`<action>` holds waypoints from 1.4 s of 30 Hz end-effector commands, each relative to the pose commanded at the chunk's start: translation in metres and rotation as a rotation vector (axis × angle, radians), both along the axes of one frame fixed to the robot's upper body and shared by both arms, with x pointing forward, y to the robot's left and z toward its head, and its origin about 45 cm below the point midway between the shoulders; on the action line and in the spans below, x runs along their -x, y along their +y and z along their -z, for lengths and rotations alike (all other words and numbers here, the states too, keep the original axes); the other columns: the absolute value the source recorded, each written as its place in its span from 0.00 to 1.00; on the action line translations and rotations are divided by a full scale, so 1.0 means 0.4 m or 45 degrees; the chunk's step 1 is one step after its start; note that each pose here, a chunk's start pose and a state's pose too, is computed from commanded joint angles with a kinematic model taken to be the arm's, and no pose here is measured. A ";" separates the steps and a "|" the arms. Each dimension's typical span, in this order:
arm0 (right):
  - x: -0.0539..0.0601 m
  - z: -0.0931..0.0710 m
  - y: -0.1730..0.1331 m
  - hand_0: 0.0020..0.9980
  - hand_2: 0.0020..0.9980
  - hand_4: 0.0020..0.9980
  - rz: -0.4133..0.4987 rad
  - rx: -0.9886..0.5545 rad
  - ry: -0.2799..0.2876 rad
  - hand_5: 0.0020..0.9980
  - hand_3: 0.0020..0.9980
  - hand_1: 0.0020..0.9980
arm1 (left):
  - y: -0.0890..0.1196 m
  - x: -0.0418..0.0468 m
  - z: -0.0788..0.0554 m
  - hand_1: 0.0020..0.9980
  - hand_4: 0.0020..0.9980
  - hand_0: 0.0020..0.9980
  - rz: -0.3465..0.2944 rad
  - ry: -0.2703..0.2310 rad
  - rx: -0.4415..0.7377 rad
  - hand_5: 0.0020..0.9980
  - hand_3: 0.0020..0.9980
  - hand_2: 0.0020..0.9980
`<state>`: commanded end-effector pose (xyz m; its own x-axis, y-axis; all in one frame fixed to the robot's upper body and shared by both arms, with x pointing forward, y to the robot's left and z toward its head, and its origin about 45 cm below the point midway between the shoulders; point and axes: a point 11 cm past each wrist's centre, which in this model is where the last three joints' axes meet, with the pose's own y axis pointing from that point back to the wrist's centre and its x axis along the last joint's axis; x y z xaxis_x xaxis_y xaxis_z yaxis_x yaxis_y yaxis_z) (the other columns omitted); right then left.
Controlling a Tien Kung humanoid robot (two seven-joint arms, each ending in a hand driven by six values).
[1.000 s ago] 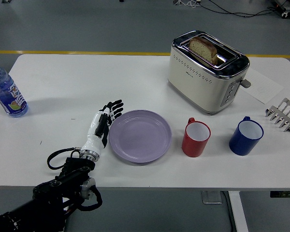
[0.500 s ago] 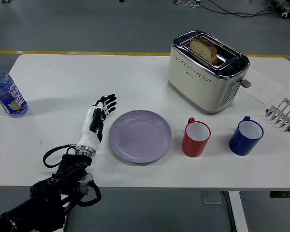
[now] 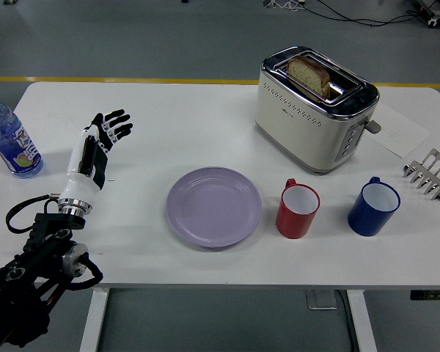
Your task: Push plate across desktop
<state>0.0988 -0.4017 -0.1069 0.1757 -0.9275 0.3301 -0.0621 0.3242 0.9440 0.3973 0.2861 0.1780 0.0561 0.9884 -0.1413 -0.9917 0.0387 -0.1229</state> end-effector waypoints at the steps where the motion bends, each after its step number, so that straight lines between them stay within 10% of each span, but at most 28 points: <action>1: -0.002 -0.001 -0.002 0.64 0.66 0.39 0.003 0.001 -0.004 0.18 0.59 0.63 | 0.026 0.007 -0.007 0.65 0.46 0.65 0.013 0.021 0.002 1.00 0.64 0.65; 20: -0.006 -0.003 -0.007 0.64 0.66 0.39 0.011 0.011 -0.010 0.18 0.59 0.63 | 0.352 0.114 -0.047 0.63 0.47 0.56 -0.198 0.121 0.204 1.00 0.63 0.64; 42: -0.005 -0.004 -0.009 0.64 0.66 0.39 0.006 0.015 -0.007 0.18 0.59 0.63 | 0.369 0.120 0.004 0.67 0.50 0.58 -0.151 0.286 0.302 1.00 0.65 0.67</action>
<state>0.1007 -0.4051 -0.1054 0.1695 -0.9242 0.3422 -0.0654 0.3359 0.9396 0.3492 0.4338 0.1766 -0.1160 0.9243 -0.3636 -0.9909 -0.0822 0.1069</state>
